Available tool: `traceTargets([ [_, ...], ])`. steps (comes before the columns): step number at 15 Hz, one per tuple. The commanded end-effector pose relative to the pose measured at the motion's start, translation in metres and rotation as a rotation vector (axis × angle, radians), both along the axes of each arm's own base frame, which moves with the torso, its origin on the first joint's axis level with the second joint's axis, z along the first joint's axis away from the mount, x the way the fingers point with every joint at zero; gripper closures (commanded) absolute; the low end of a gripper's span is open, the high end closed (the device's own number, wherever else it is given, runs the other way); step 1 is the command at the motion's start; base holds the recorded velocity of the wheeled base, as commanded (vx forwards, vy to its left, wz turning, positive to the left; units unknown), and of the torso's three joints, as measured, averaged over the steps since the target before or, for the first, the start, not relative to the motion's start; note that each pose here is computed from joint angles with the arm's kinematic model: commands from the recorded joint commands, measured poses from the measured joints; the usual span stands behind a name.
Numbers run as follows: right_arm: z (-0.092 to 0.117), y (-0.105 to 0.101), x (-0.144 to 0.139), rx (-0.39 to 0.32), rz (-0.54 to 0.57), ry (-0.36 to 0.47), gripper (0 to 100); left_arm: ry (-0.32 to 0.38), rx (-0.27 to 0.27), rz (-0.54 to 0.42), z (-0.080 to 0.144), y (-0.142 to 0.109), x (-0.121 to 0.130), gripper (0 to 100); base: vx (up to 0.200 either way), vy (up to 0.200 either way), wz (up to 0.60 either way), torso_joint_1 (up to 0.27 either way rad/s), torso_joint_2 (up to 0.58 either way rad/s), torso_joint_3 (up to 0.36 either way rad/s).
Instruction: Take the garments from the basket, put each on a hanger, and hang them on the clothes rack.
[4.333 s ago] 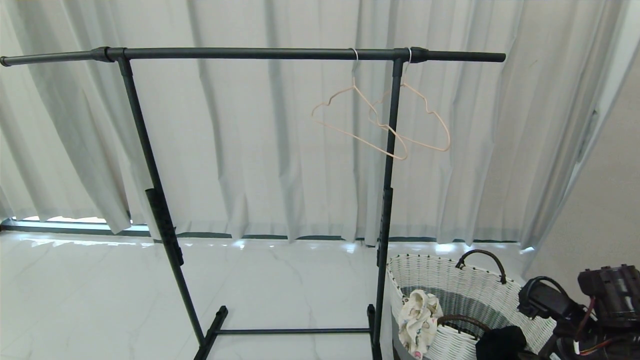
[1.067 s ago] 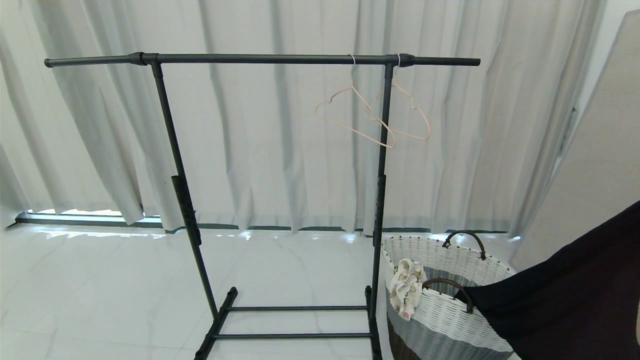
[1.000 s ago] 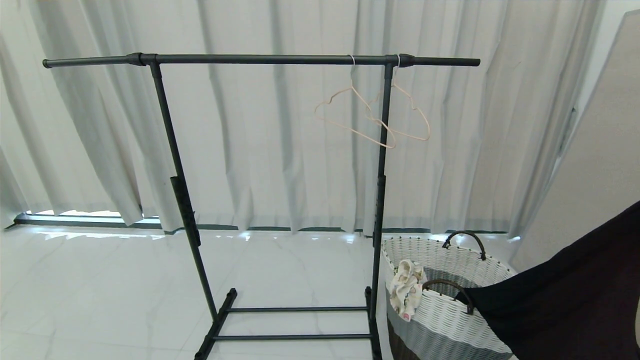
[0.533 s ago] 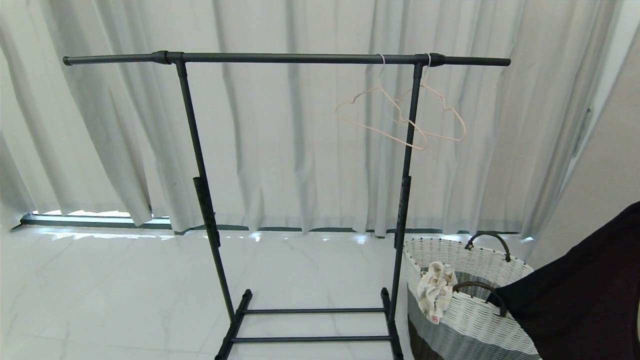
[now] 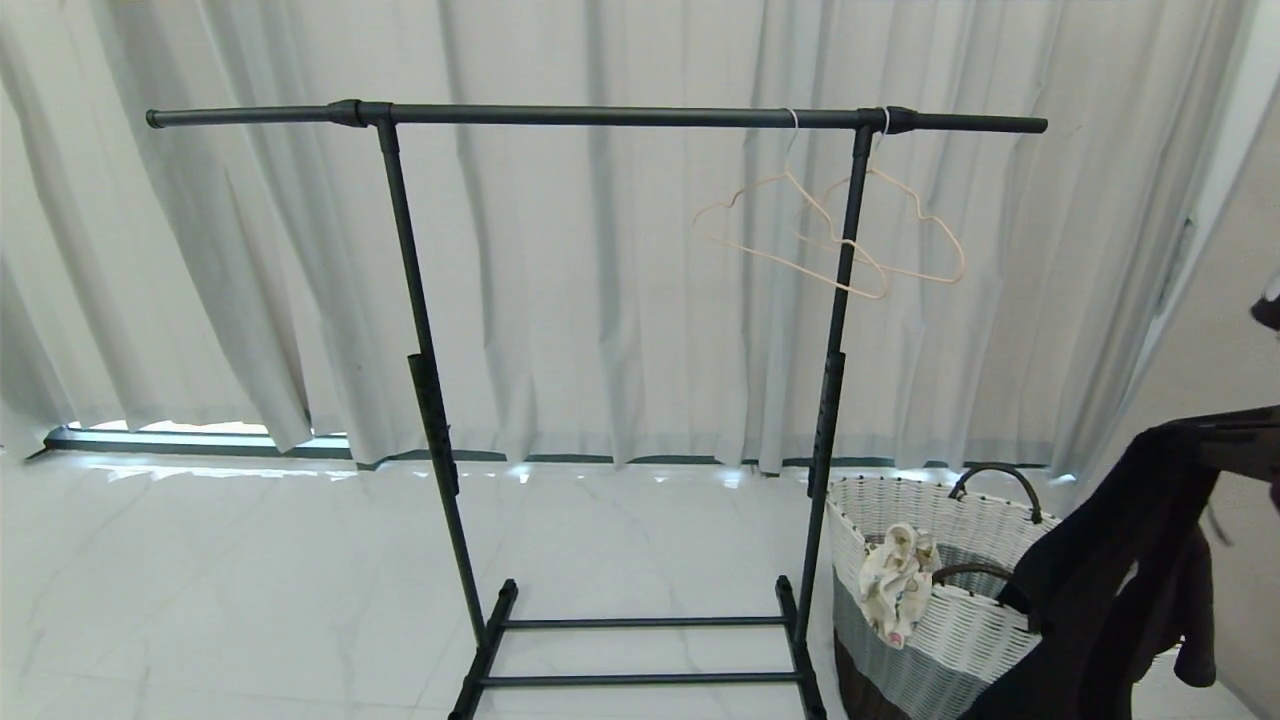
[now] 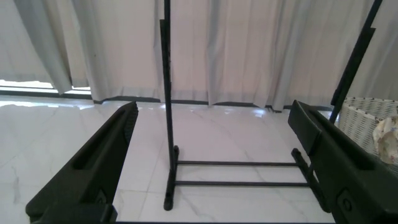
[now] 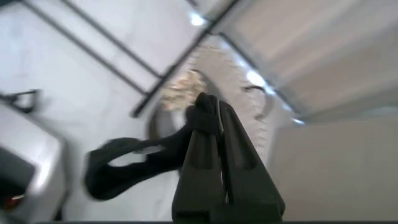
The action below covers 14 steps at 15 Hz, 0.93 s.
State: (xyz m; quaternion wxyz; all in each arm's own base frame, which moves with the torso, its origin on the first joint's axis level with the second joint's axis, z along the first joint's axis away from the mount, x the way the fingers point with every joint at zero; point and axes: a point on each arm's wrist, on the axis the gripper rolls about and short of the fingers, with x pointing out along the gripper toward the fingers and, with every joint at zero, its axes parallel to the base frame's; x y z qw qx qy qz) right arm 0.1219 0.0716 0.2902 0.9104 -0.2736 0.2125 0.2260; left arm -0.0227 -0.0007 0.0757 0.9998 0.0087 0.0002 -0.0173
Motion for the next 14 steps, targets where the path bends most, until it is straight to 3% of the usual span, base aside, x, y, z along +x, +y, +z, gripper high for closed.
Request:
traceTargets([
  [1, -0.013, 0.027, 0.010, 0.015, 0.066, 0.093, 100, 0.001, -0.001, 0.001, 0.000, 0.000, 0.000, 0, 0.000, 0.000, 0.00, 0.000, 0.00, 0.000],
  [4, -0.024, 0.054, 0.014, 0.064, 0.097, 0.175, 100, -0.001, 0.001, 0.001, 0.000, 0.000, 0.000, 0, 0.000, 0.000, 0.00, 0.000, 0.00, 0.000],
  [7, -0.033, 0.068, 0.020, 0.047, 0.110, 0.214, 100, -0.030, 0.000, -0.017, 0.007, 0.000, -0.002, 0, 0.000, 0.000, 0.00, 0.000, 0.00, 0.000],
  [8, -0.035, 0.070, 0.022, 0.040, 0.109, 0.221, 100, -0.060, -0.026, -0.080, 0.030, -0.001, -0.004, 0, 0.000, 0.000, 0.00, 0.000, 0.00, 0.000],
  [10, -0.038, 0.073, 0.025, 0.031, 0.108, 0.234, 100, -0.025, -0.091, -0.162, 0.088, -0.002, 0.008, 0, 0.000, 0.000, 0.00, 0.000, 0.00, 0.000],
  [12, -0.041, 0.078, 0.025, 0.034, 0.135, 0.255, 100, 0.080, -0.090, -0.209, 0.130, -0.005, 0.045, 0, 0.000, 0.000, 0.00, 0.000, 0.00, 0.000],
  [14, -0.039, 0.083, 0.030, 0.077, 0.138, 0.223, 100, 0.206, -0.070, -0.319, 0.142, -0.015, 0.082, 0, 0.000, 0.000, 0.00, 0.000, 0.00, 0.000],
])
